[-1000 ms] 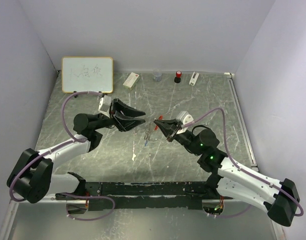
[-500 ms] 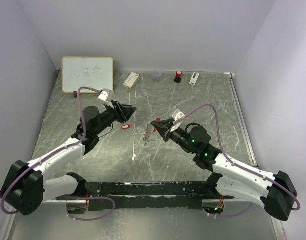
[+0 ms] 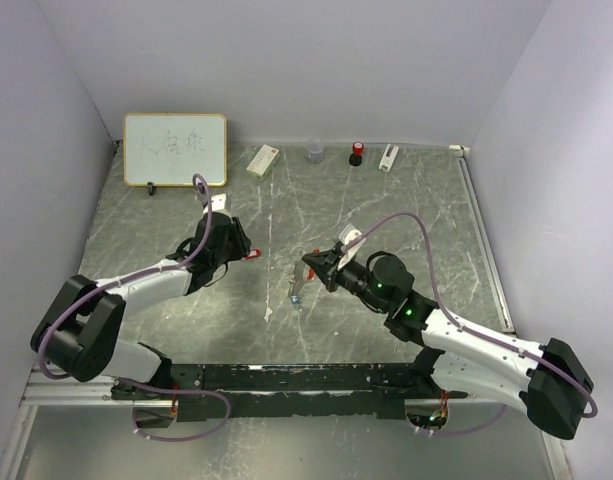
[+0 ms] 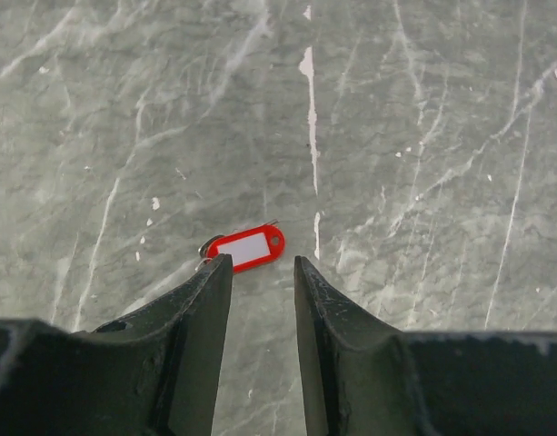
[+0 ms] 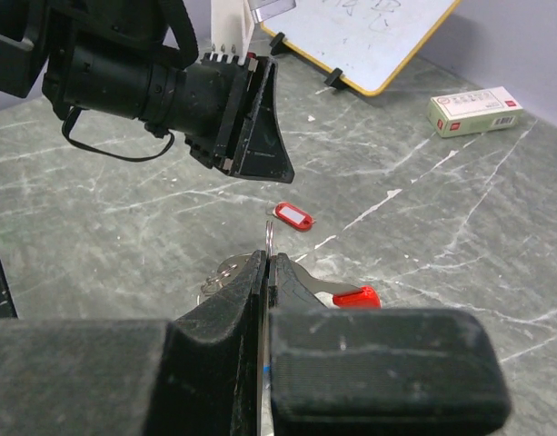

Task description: Put the keys on the keyring

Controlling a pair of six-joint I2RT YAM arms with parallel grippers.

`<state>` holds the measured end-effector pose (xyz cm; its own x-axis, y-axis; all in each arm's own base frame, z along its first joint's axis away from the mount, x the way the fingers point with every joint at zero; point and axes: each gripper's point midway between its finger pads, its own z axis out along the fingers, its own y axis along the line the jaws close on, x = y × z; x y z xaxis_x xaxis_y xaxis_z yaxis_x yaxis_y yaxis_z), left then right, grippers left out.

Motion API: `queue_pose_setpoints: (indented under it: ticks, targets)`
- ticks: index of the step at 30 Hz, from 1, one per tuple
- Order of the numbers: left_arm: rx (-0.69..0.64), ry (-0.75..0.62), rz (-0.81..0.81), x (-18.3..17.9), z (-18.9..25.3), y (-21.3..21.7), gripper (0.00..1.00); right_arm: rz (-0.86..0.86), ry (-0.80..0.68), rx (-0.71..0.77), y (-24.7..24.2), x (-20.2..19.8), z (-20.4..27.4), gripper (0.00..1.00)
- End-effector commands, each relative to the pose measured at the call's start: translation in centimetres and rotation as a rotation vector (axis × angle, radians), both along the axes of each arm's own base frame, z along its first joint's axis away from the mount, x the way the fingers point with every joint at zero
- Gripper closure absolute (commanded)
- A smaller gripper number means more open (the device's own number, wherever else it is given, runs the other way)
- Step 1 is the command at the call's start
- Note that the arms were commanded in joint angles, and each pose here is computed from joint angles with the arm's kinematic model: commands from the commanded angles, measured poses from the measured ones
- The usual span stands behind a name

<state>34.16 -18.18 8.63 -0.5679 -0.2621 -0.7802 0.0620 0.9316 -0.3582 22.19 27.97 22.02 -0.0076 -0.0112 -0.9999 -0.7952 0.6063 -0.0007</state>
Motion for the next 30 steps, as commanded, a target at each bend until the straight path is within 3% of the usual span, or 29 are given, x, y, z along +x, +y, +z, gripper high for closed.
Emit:
queue_pose_setpoints:
  ticks: [1, 11, 30]
  targets:
    - [-0.025, 0.044, 0.111, 0.4, -1.1, 1.7, 0.56, 0.007, -0.025, 0.053, -0.3, -0.5, 1.4, 1.00]
    - [-0.098, 0.149, 0.117, -0.3, -5.1, 2.2, 0.57, -0.005, -0.030, 0.057, -0.9, -0.6, 1.5, 1.00]
    - [-0.145, 0.198, 0.077, -0.7, -7.4, 1.4, 0.68, -0.017, -0.019, 0.049, -1.0, -0.5, 0.9, 1.00]
